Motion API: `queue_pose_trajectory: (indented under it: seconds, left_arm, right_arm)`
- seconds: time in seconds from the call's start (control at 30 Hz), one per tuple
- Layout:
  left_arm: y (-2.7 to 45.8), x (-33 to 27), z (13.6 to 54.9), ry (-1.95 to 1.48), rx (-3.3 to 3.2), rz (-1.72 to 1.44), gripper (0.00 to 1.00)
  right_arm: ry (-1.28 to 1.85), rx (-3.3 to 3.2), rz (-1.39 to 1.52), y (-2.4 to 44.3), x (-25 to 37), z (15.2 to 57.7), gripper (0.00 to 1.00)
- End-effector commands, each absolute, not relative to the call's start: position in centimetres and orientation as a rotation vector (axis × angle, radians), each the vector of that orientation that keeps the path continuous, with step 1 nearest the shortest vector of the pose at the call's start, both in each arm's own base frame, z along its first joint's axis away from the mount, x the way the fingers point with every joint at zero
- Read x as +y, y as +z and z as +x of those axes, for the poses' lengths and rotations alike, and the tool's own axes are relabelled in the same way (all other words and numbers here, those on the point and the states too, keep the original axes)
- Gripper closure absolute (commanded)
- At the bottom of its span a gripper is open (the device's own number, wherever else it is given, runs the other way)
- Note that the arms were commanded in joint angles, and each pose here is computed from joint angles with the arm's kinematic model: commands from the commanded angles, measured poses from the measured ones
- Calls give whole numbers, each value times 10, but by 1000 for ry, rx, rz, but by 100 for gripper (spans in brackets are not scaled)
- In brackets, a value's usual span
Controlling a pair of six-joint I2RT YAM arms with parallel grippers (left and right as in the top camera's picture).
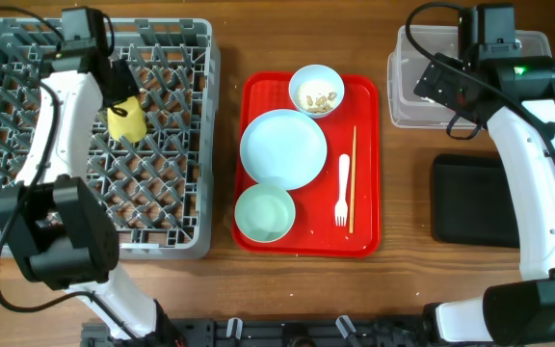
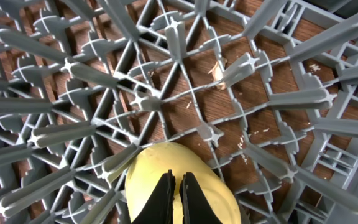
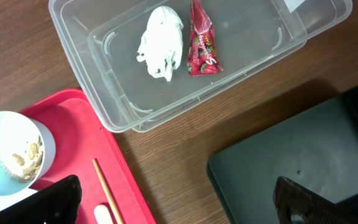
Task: Sort waste into correct bins and load items into the dishwasher rack
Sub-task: 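Open left gripper and withdraw it from the rack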
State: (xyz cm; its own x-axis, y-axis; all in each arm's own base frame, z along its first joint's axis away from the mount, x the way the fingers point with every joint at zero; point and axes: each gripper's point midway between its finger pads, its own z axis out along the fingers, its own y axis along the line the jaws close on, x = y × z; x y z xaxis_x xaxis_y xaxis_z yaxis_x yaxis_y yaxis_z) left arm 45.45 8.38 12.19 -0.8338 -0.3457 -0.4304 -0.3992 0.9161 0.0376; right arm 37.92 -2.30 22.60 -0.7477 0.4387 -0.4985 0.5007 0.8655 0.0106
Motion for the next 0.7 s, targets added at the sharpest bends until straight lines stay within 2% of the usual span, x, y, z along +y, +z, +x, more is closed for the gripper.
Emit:
queue_pose_trajectory:
  seconds: [0.0, 0.17, 0.33, 0.47, 0.5, 0.53, 0.57, 0.63, 0.67]
  left_arm:
    - [109, 77, 443, 122, 2727, -528, 96]
    - [132, 88, 431, 109, 2680, -659, 96]
    - [208, 88, 422, 52, 2469, -718, 96]
    - [266, 60, 389, -123, 2397, -647, 93]
    - [277, 46, 376, -207, 2399, -618, 89]
    - [286, 36, 366, -269, 2400, -595, 80]
    - [293, 25, 355, -332, 2405, -574, 59]
    - [304, 6, 326, -440, 2430, -544, 39]
    - [306, 0, 308, -460, 2454, -547, 36]
  right_arm:
    - [-186, 2514, 673, 234, -25, 376, 0]
    - [-186, 2514, 673, 234, -25, 376, 0]
    - [-186, 2513, 673, 234, -25, 376, 0]
    - [-186, 2514, 672, 234, -25, 376, 0]
    - [-186, 2514, 673, 234, -25, 376, 0]
    - [-186, 2514, 673, 234, -25, 376, 0]
    - [-186, 2514, 673, 234, -25, 376, 0]
    - [-186, 2514, 672, 234, -25, 376, 0]
    - [-186, 2514, 673, 234, -25, 376, 0]
